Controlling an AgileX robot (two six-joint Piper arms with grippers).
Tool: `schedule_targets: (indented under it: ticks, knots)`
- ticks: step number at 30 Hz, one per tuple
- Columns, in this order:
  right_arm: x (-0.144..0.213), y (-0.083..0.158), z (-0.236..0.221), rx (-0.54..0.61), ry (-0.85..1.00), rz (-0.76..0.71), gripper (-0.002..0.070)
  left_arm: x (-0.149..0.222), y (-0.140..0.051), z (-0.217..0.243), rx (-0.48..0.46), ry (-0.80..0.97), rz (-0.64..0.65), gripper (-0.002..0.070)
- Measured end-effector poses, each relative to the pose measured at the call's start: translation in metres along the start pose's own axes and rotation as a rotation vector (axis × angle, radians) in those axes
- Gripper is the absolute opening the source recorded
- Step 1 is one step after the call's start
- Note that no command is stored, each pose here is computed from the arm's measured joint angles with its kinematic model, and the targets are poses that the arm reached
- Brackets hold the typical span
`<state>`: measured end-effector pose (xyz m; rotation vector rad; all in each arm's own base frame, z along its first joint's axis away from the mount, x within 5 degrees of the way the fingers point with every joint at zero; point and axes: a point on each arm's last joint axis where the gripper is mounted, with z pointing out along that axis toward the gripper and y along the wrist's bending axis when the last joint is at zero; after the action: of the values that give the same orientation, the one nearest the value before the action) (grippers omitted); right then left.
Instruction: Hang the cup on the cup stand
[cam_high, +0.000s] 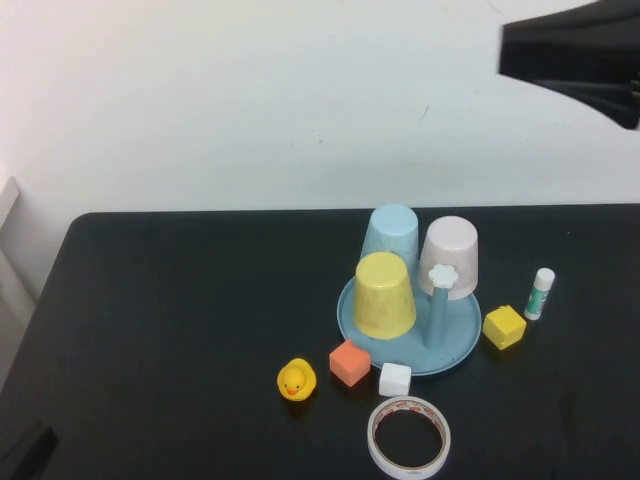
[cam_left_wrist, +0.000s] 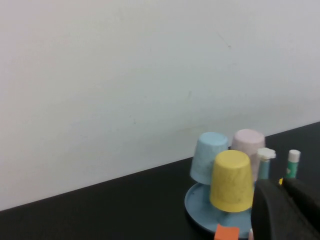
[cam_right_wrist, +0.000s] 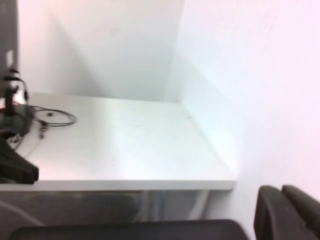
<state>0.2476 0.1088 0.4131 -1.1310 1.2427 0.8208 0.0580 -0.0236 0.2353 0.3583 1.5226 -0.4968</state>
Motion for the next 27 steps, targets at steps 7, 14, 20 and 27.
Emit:
schedule_targets:
  ticks: [7,14,20,27]
  knots:
    - [-0.020,0.067,-0.032,0.072,-0.021,-0.097,0.0001,-0.001,-0.003,0.000,0.031,-0.007,0.007,0.0000]
    - [-0.009,0.124,-0.054,0.088,-0.018,-0.094,0.0001,-0.001,-0.003,0.000,0.036,-0.010,0.008,0.0000]
    - [-0.004,0.176,-0.078,0.154,0.039,-0.173,0.0001,-0.001,-0.003,0.000,0.036,-0.010,0.009,0.0000]
    - [0.021,0.207,-0.100,0.281,0.259,-0.257,0.0000,-0.001,-0.003,0.000,0.036,-0.010,0.011,0.0000]
